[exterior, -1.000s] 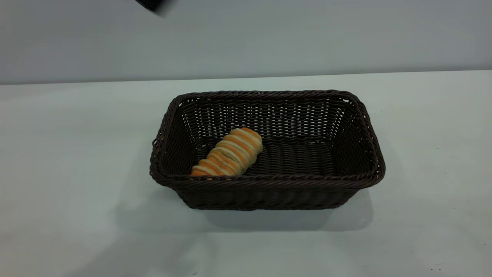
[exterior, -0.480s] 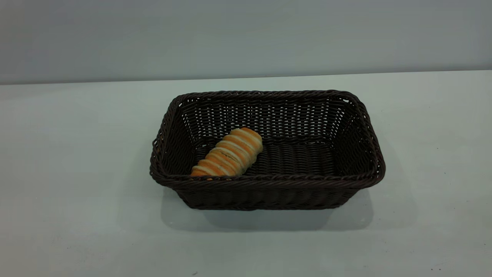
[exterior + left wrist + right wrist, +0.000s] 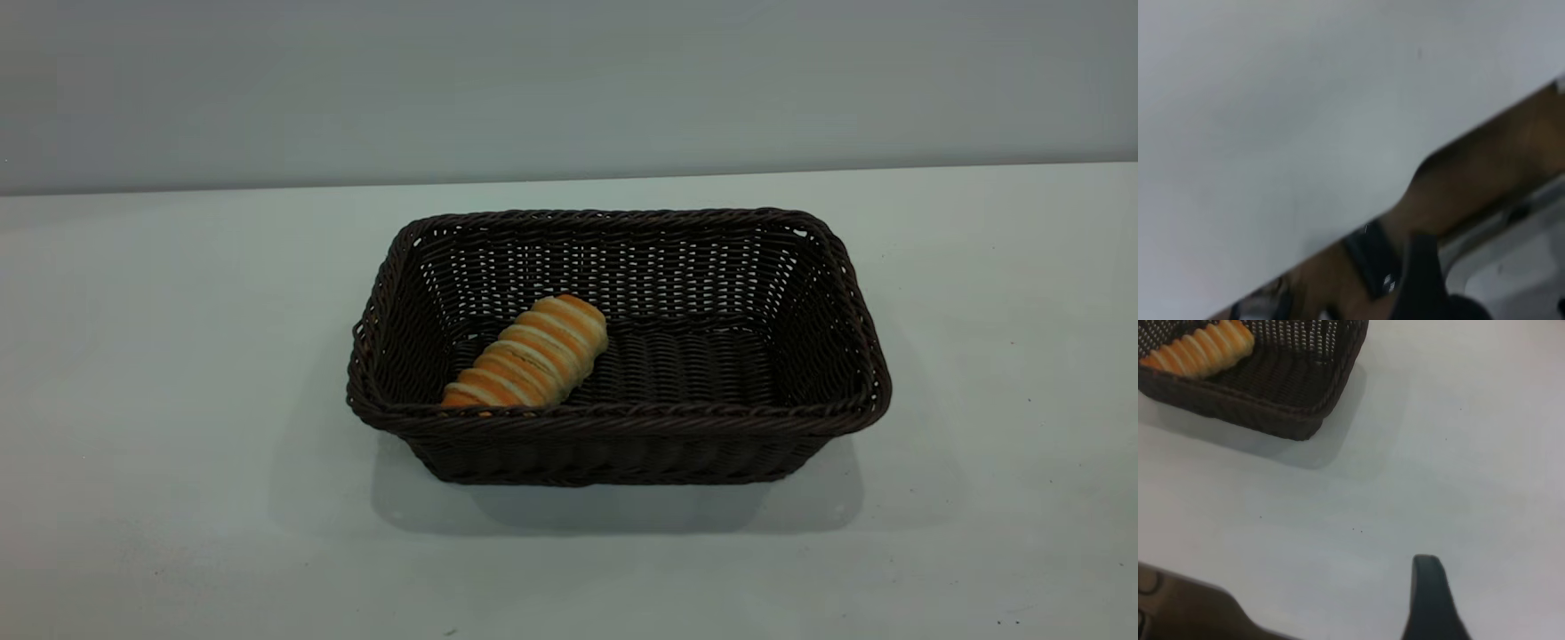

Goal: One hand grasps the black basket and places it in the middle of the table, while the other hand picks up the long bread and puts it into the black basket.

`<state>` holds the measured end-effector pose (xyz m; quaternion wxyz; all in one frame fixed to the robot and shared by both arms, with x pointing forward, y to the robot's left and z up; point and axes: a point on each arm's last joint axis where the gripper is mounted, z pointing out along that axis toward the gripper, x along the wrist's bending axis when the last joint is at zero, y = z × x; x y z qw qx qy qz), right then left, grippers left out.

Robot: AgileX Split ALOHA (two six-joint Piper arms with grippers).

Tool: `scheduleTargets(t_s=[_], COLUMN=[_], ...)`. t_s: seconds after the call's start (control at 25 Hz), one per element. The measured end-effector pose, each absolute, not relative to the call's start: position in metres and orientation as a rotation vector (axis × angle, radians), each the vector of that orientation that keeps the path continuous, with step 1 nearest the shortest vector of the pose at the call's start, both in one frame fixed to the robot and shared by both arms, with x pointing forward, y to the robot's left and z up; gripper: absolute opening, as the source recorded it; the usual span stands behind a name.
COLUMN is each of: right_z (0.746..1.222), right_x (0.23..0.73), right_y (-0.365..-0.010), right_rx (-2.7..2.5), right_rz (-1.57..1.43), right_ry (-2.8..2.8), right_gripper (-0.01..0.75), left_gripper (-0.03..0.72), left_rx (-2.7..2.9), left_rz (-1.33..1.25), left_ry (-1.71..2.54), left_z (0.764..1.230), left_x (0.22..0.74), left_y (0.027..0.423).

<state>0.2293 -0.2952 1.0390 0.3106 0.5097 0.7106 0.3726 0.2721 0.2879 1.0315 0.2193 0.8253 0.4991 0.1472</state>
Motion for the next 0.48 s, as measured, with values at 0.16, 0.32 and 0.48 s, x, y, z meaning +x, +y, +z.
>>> scheduleTargets(t_s=[0.16,0.32,0.48], right_z=[1.039,1.039,1.039], right_x=[0.229,0.229,0.23], right_y=[-0.295,-0.295,-0.295], right_rx=[1.345,1.346,1.407], right_rz=[0.985,0.984,0.947], right_ry=[1.876,1.875,1.81], right_gripper=[0.507,0.507,0.507], left_gripper=[0.584,0.584,0.584], left_rx=[2.197,2.132,2.091], left_rz=[0.44,0.468,0.487], left_ry=[1.347,1.315,1.293], left_z=[1.033,1.034,1.035], left_x=[0.262,0.254,0.248], left_y=[0.294,0.299,0.303])
